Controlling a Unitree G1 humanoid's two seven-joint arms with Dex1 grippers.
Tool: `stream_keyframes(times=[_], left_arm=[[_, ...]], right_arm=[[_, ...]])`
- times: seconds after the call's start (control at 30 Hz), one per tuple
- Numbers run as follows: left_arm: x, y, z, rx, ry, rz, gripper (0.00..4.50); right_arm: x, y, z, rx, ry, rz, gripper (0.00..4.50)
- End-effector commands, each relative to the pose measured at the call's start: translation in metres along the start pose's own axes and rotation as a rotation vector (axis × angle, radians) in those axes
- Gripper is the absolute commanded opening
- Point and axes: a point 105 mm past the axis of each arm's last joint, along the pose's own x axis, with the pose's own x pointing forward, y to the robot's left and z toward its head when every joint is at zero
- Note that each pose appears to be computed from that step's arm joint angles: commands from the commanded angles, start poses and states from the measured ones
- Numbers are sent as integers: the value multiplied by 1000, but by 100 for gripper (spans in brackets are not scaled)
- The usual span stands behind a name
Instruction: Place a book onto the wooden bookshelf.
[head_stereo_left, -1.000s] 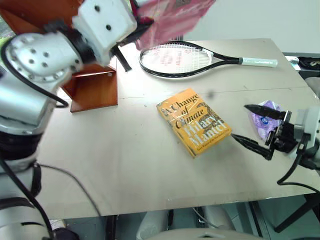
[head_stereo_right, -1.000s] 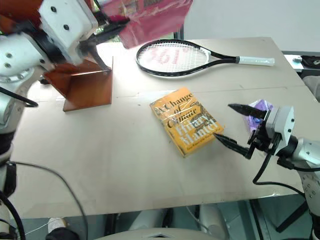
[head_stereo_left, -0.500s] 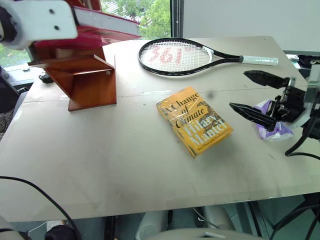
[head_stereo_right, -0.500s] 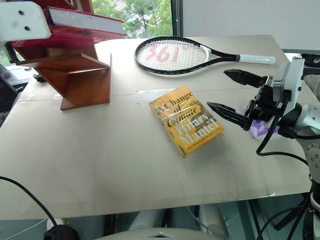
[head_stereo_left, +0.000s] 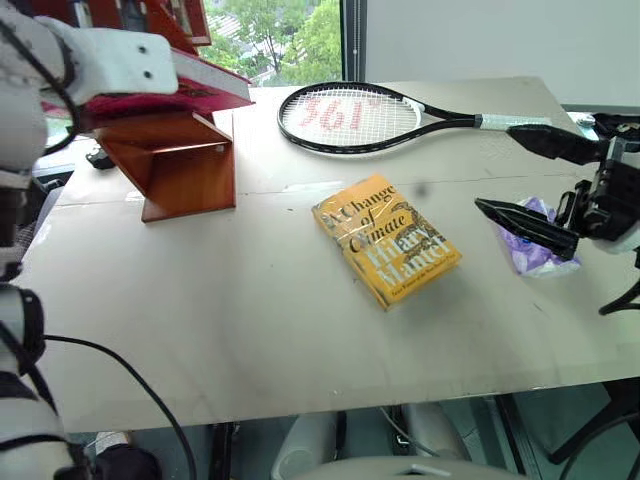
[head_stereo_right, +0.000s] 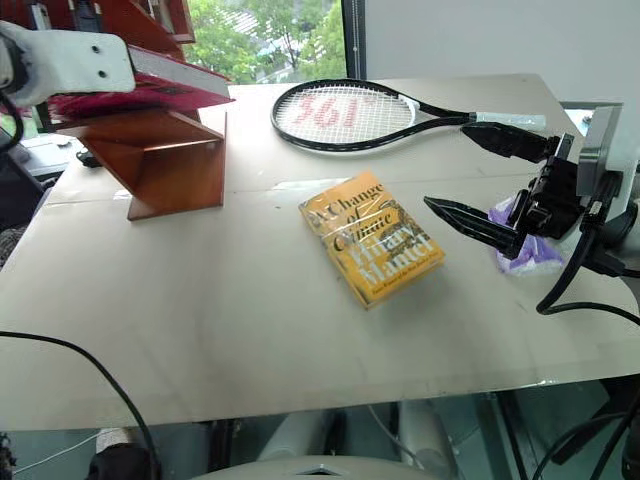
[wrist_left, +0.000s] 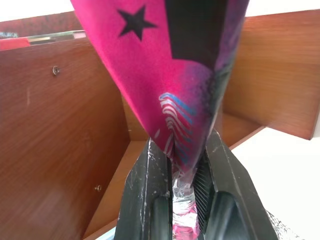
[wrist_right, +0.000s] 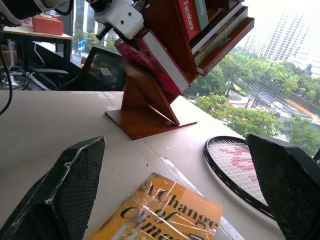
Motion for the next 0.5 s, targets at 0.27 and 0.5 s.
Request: stream_keyframes(times=[0.27,0.5], left_arm=[[35,0,-1,-34,112,-4,4],[18,-5,6,-96,37,-38,310]], right_arm=[[-1,1,12,-39,-36,-4,450],[-3,1,10,-27,-25,-2,450]])
